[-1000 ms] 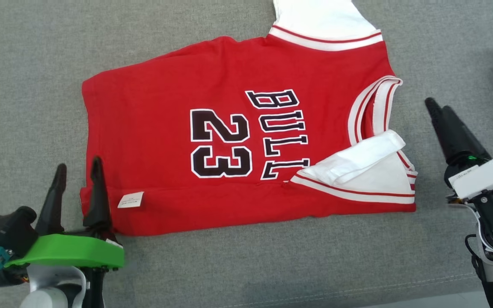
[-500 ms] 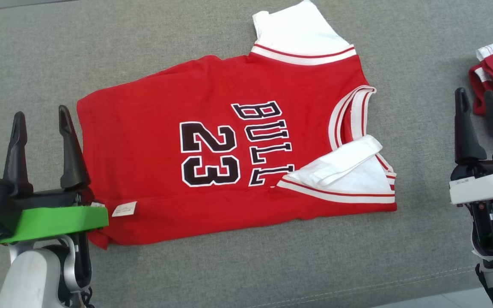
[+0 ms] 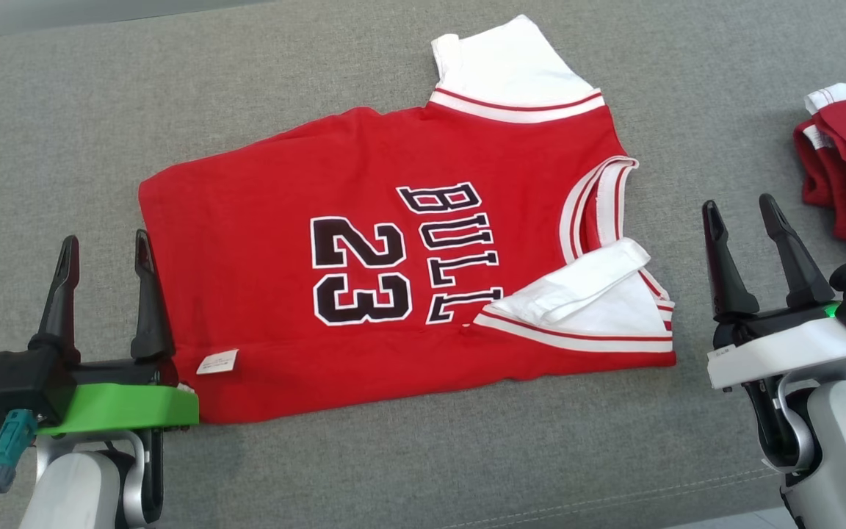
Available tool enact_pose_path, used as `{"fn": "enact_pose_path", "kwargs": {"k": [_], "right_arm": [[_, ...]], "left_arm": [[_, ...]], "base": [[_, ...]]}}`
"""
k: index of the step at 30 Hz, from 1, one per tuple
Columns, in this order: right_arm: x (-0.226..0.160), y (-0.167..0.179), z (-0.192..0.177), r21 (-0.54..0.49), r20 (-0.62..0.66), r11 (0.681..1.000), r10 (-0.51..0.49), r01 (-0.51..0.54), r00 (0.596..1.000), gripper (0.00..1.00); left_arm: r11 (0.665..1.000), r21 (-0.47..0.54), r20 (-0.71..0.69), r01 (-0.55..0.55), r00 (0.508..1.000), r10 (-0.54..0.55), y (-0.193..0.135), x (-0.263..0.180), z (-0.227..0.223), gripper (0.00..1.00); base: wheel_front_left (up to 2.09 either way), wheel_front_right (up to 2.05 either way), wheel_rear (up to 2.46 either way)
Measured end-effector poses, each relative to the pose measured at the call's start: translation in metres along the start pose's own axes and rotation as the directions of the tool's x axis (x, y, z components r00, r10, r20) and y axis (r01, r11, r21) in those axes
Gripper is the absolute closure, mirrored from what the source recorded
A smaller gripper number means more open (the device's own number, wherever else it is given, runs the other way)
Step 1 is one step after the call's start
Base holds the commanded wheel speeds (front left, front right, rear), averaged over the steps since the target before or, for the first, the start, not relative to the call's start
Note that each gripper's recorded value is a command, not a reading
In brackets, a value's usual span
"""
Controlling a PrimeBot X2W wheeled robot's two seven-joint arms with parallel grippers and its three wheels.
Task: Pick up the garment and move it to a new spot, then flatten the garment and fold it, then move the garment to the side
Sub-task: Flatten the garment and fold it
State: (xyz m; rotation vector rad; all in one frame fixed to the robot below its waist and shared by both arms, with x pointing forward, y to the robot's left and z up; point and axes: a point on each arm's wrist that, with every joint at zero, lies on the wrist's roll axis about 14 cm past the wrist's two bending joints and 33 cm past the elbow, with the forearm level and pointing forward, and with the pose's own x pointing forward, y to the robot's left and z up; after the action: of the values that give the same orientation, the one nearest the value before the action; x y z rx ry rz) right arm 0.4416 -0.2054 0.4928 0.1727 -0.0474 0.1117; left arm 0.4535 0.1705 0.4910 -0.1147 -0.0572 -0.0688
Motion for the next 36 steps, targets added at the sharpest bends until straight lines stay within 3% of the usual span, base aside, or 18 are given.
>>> {"fn": "enact_pose_path", "kwargs": {"k": [14, 27, 36], "right_arm": [[-0.006, 0.008, -0.004, 0.012, -0.011, 1.000, 0.009, -0.009, 1.000, 0.00], [-0.048, 0.012, -0.046, 0.045, -0.154, 0.999, -0.019, 0.026, 0.988, 0.00], [-0.067, 0.017, -0.090, 0.079, -0.293, 0.996, -0.016, 0.041, 0.956, 0.00]], "left_arm": [[1.000, -0.005, -0.050, 0.003, 0.999, -0.004, 0.002, -0.016, -0.013, 0.00], [0.999, -0.033, -0.185, -0.006, 0.983, 0.000, -0.001, -0.057, -0.049, 0.00], [0.994, -0.084, -0.353, -0.063, 0.935, 0.030, 0.003, -0.094, -0.090, 0.00]], "base": [[0.00, 0.00, 0.00], [0.00, 0.00, 0.00], [0.00, 0.00, 0.00]]}}
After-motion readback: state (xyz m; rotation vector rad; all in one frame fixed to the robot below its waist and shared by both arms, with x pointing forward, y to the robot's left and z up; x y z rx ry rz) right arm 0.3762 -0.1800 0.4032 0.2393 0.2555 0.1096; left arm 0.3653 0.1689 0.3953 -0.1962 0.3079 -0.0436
